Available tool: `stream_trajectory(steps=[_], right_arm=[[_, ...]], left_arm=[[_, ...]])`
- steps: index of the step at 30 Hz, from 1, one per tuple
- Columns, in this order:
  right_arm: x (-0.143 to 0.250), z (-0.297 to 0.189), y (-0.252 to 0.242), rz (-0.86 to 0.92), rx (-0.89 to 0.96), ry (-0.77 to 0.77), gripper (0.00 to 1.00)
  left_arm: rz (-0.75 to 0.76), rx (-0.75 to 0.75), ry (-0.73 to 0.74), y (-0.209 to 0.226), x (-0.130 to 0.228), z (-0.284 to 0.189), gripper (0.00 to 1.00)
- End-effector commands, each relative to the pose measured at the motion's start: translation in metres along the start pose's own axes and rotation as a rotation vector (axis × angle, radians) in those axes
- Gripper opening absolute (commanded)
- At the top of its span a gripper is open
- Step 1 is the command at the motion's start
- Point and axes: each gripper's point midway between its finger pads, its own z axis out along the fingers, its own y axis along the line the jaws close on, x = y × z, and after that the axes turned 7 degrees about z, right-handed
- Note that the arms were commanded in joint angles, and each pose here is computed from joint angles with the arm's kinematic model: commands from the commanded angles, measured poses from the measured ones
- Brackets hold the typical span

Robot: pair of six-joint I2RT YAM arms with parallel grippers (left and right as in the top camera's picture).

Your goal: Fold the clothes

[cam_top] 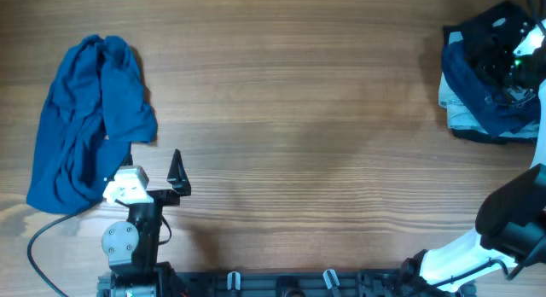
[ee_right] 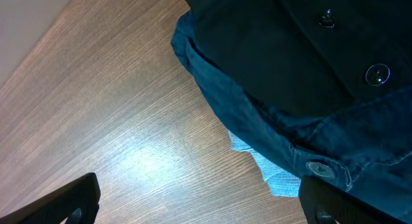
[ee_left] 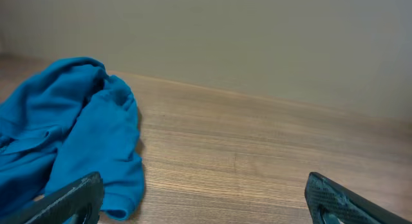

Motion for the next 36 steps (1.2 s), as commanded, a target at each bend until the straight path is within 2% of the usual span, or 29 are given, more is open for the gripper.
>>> stream_trajectory(steps=[1, 7, 12, 16, 18, 25, 32, 36], right_arm=[[0.001, 0.004, 0.000, 0.013, -0.007, 0.012, 1.00], [-0.001, -0.003, 0.003, 0.007, -0.014, -0.005, 1.00], [0.003, -0.040, 0.040, -0.069, -0.071, -0.078, 1.00], [0.024, -0.069, 0.092, -0.192, -0.134, -0.128, 1.00], [0.025, -0.082, 0.100, -0.235, -0.079, -0.199, 1.00], [0.066, -0.130, 0.138, -0.488, -0.021, -0.353, 1.00], [0.106, -0.160, 0.162, -0.738, -0.294, -0.544, 1.00], [0.132, -0.167, 0.155, -0.782, -0.417, -0.656, 1.00]], left_arm=[[-0.014, -0.025, 0.001, 0.005, 0.002, 0.000, 1.00], [-0.014, -0.025, 0.001, 0.005, 0.002, 0.000, 0.99], [-0.014, -0.025, 0.001, 0.005, 0.002, 0.000, 1.00], [-0.014, -0.025, 0.001, 0.005, 0.002, 0.000, 1.00], [-0.014, -0.025, 0.001, 0.005, 0.002, 0.000, 1.00], [-0.014, -0.025, 0.001, 0.005, 0.002, 0.000, 1.00], [-0.014, -0.025, 0.001, 0.005, 0.002, 0.000, 1.00], [-0.014, -0.025, 0.001, 0.005, 0.002, 0.000, 1.00]])
